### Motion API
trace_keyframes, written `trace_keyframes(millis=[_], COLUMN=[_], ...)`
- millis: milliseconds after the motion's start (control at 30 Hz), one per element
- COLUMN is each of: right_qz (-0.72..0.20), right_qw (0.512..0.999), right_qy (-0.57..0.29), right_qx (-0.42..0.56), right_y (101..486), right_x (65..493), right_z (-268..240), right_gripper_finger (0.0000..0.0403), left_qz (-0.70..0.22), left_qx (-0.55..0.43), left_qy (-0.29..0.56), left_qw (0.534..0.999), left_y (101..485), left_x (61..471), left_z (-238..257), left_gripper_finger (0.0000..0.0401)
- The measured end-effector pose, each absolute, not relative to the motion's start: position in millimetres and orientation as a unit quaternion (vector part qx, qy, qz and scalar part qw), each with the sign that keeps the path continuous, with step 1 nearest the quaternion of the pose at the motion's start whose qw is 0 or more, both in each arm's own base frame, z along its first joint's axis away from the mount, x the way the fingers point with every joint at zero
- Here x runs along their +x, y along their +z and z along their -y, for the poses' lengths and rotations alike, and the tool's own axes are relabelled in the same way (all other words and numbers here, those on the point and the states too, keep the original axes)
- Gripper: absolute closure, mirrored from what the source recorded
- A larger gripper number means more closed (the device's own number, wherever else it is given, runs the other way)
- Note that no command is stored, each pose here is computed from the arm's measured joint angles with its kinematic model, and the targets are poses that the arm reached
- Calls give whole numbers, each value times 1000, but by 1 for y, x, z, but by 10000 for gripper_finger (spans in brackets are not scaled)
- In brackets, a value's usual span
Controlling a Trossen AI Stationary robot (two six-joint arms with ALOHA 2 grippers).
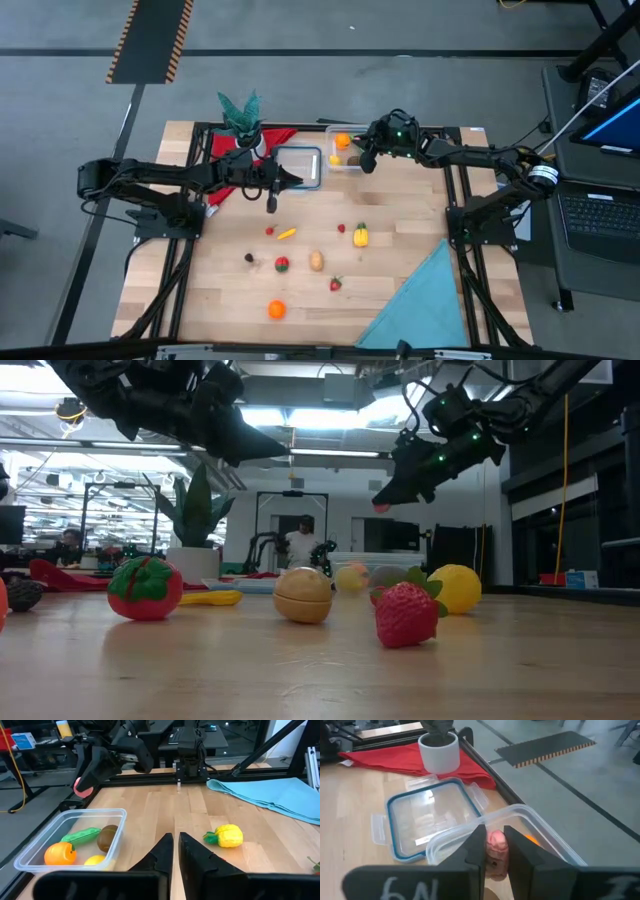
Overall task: Pick and placing Produce into tupperware
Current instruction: Put the peach into the transparent bin
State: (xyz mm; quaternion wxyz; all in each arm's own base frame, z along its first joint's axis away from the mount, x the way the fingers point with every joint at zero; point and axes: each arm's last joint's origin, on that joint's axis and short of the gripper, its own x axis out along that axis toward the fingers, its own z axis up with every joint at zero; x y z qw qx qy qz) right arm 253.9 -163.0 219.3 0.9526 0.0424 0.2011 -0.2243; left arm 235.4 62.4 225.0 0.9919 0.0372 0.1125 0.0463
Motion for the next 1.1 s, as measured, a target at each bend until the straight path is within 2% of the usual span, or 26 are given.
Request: trace_keyframes(millis=[467, 667, 833, 1100], right_qz=[-232, -273, -300, -340], right_qw=[948, 936, 927, 913], right_qy=[-209, -206, -203, -202], right_qx=[68, 84, 94, 99], right_y=[214, 226, 238, 232], right_x=[253, 256, 264, 283], right_z=[160, 162, 167, 186], right_gripper_finger=[347, 347, 347, 347], left_qz=[-112, -112, -112, -130], left_qx=[37, 37, 37, 33], left_qy=[46, 46, 46, 45], left_qw=[992, 992, 992, 990], left_y=[225, 225, 225, 222], left_x=[235, 235, 235, 235], left_z=[-62, -62, -62, -62], left_gripper_finger=[345, 335, 328, 320])
